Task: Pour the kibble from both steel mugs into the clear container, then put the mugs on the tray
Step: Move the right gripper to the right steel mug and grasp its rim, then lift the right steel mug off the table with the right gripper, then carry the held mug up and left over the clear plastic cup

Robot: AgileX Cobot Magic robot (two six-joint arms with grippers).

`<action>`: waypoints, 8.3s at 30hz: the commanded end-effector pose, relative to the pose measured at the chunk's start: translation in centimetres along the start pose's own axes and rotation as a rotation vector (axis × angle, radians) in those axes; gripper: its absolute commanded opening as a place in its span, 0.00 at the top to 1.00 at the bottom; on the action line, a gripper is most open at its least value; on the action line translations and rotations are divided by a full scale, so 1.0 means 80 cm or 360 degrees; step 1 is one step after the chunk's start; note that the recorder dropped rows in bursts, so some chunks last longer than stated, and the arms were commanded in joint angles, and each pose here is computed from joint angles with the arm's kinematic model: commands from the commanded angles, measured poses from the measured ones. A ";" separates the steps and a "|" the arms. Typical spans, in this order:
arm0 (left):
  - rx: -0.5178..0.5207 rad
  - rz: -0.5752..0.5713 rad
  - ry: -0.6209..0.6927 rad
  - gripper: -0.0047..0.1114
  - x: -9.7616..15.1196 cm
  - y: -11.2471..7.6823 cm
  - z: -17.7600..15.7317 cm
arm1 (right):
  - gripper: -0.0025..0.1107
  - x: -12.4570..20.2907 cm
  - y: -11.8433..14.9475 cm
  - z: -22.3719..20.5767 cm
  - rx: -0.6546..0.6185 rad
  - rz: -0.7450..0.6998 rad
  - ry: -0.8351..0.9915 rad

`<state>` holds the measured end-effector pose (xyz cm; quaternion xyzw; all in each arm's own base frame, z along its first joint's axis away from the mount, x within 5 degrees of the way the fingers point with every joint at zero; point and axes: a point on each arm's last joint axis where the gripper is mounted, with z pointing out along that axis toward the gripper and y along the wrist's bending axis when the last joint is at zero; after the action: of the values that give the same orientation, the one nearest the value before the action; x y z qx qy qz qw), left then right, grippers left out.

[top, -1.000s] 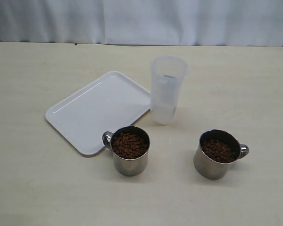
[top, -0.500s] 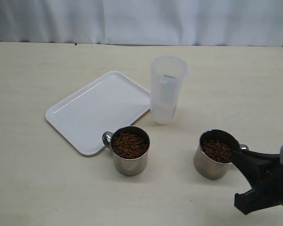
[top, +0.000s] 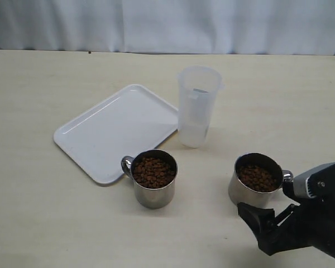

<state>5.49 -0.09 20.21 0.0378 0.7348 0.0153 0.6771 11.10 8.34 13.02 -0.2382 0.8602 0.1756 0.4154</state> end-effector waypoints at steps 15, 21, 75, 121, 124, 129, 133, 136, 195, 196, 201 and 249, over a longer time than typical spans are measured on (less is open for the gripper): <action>0.0003 -0.0005 -0.0028 0.96 -0.005 0.000 0.000 | 0.24 -0.011 -0.007 0.035 0.0133 0.0137 0.0198; 0.0003 -0.0005 -0.0028 0.96 -0.005 0.000 0.000 | 0.24 -0.019 -0.008 0.050 0.0139 0.0112 0.0168; 0.0000 -0.0002 -0.0036 0.96 -0.005 0.000 0.000 | 0.33 -0.025 -0.013 0.128 0.0180 0.0076 0.0290; 0.0000 -0.0005 -0.0027 0.96 -0.005 0.000 0.000 | 0.94 -0.092 -0.056 0.004 0.0398 0.0313 0.0126; 0.0000 -0.0005 -0.0027 0.96 -0.005 0.000 0.000 | 0.94 -0.089 -0.054 -0.006 0.0405 0.0313 -0.0003; 0.0000 -0.0005 -0.0027 0.96 -0.005 0.000 0.000 | 0.94 -0.098 -0.048 -0.031 0.0393 0.0374 -0.0195; 0.0000 -0.0005 -0.0027 0.96 -0.005 0.000 0.000 | 0.94 -0.100 -0.048 -0.034 0.0382 0.0513 -0.0236; 0.0000 -0.0005 -0.0032 0.96 -0.005 0.000 0.000 | 0.94 -0.103 -0.047 -0.034 0.0375 0.0564 -0.0176; 0.0000 -0.0005 -0.0028 0.96 -0.005 0.000 0.000 | 0.94 -0.236 -0.092 0.050 0.0630 -0.0103 -0.0155; 0.0000 -0.0005 -0.0028 0.96 -0.005 0.000 0.000 | 0.94 -0.241 -0.092 0.054 0.0617 -0.0107 -0.0157; 0.0000 -0.0002 -0.0028 0.96 -0.005 0.000 0.000 | 0.94 -0.258 -0.096 0.075 0.0582 -0.0185 -0.0152; 0.0000 -0.0005 -0.0016 0.96 -0.004 0.000 0.000 | 0.94 -0.320 -0.036 0.113 0.0779 -0.1333 0.0387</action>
<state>5.52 -0.09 20.19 0.0379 0.7360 0.0153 0.6757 32.22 16.64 27.57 -0.4505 0.7741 -0.2090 0.3925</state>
